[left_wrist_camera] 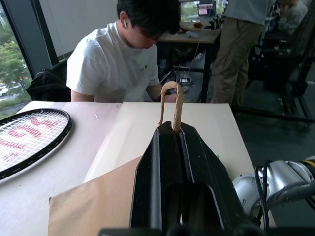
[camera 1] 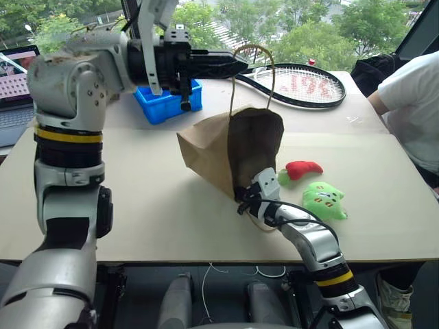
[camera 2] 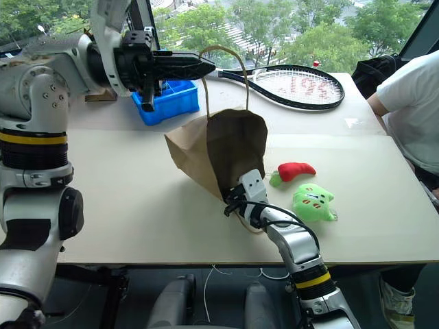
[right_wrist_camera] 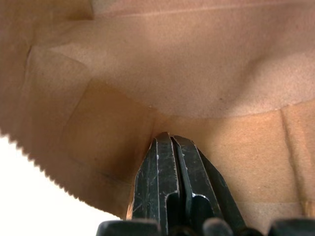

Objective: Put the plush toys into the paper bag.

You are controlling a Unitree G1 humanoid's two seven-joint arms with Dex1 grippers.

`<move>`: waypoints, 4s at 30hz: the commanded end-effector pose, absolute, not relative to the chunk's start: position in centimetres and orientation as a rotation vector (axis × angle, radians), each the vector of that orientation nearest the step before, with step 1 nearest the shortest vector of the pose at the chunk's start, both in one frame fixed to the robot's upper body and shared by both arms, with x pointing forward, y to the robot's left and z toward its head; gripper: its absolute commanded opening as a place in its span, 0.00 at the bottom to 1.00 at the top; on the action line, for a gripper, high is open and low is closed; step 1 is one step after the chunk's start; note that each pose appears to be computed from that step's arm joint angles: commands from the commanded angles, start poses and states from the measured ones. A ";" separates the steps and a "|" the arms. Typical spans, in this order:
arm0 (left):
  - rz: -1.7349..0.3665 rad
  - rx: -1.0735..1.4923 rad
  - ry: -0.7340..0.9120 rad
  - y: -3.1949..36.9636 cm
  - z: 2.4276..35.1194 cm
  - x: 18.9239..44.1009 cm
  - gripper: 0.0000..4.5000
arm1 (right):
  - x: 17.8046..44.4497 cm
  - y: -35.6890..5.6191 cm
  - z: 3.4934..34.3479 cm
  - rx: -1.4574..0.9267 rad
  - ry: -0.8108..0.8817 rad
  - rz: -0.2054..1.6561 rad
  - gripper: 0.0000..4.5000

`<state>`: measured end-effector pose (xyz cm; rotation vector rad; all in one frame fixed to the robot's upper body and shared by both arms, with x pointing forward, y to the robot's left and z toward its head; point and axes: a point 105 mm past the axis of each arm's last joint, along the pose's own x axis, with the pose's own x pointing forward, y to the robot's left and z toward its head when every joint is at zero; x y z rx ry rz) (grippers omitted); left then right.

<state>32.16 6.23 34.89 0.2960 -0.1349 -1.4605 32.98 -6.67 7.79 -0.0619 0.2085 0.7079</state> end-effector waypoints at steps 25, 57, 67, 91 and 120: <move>-1.494 0.208 -0.048 6.1 30.2 31.1 0.00 | 28.1 -15.4 23.1 -0.051 -0.071 0.696 0.80; -1.443 0.139 -0.054 5.3 29.9 31.7 0.00 | 27.5 -18.2 20.5 -0.672 0.096 0.694 0.00; -1.454 0.111 -0.064 4.5 29.8 31.1 0.00 | 28.8 -9.6 21.3 -0.818 -0.037 0.922 0.00; -1.453 -0.012 -0.051 3.0 29.4 29.7 0.00 | 33.6 -8.5 17.9 -0.481 -0.096 0.817 0.83; -1.452 0.008 -0.029 3.2 28.5 29.1 0.00 | 40.3 -24.5 9.1 0.027 0.293 0.274 0.97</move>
